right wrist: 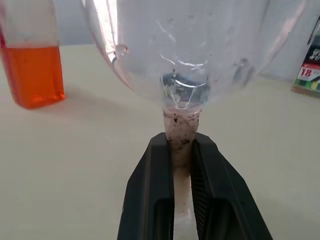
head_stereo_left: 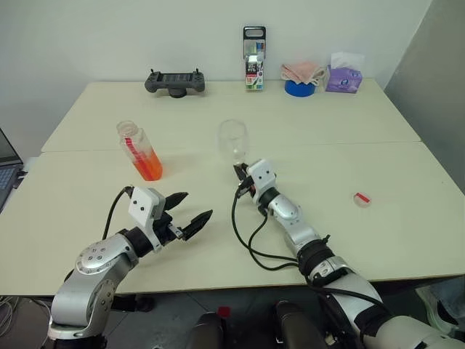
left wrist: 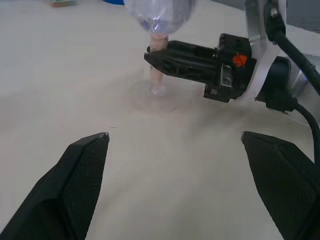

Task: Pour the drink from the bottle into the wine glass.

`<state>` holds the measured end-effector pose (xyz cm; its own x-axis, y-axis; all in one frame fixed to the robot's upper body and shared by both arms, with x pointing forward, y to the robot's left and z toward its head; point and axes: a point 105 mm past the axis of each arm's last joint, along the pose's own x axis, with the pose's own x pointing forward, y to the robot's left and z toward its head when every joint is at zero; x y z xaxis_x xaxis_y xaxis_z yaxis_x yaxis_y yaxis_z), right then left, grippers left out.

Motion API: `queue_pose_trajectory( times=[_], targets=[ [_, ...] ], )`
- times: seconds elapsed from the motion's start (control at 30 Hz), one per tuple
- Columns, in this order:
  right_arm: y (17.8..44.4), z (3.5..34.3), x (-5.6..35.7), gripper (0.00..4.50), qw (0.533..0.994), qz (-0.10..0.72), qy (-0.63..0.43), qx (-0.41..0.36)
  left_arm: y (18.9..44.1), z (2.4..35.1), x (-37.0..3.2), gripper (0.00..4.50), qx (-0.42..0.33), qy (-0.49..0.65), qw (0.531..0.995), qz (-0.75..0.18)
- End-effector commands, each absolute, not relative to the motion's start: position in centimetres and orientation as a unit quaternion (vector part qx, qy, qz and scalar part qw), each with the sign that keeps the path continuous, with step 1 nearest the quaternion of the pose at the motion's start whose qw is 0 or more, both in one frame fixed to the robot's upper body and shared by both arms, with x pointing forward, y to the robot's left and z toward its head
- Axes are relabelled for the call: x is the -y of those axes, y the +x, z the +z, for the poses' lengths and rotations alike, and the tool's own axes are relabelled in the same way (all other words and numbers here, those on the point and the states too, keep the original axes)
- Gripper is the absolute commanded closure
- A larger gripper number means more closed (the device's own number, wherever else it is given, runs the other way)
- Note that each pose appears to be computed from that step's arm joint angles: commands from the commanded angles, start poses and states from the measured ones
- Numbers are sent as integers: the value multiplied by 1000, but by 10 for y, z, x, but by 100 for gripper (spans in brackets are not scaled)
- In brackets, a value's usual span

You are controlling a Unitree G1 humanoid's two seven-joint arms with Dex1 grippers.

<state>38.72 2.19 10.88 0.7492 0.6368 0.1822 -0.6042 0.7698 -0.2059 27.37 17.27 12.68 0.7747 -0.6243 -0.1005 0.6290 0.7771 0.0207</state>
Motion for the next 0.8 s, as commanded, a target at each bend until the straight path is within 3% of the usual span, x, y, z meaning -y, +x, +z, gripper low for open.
queue_pose_trajectory(
  times=[0.03, 0.33, 0.6, 0.8],
  targets=[
    [380, 115, -33, 433, 925, 348, -50, 146, 273, 140, -166, 0, -18, 33, 940, -338],
    [385, 87, -24, 433, 934, 343, -54, 81, 283, 142, -166, 0, -15, 35, 941, -336],
    [387, 86, -15, 173, 934, 342, -61, 77, 294, 136, -182, 0, -9, 20, 958, -287],
    [363, 86, 28, 173, 917, 384, -97, 47, 305, 127, -227, 0, 28, -18, 992, -120]
  ],
)
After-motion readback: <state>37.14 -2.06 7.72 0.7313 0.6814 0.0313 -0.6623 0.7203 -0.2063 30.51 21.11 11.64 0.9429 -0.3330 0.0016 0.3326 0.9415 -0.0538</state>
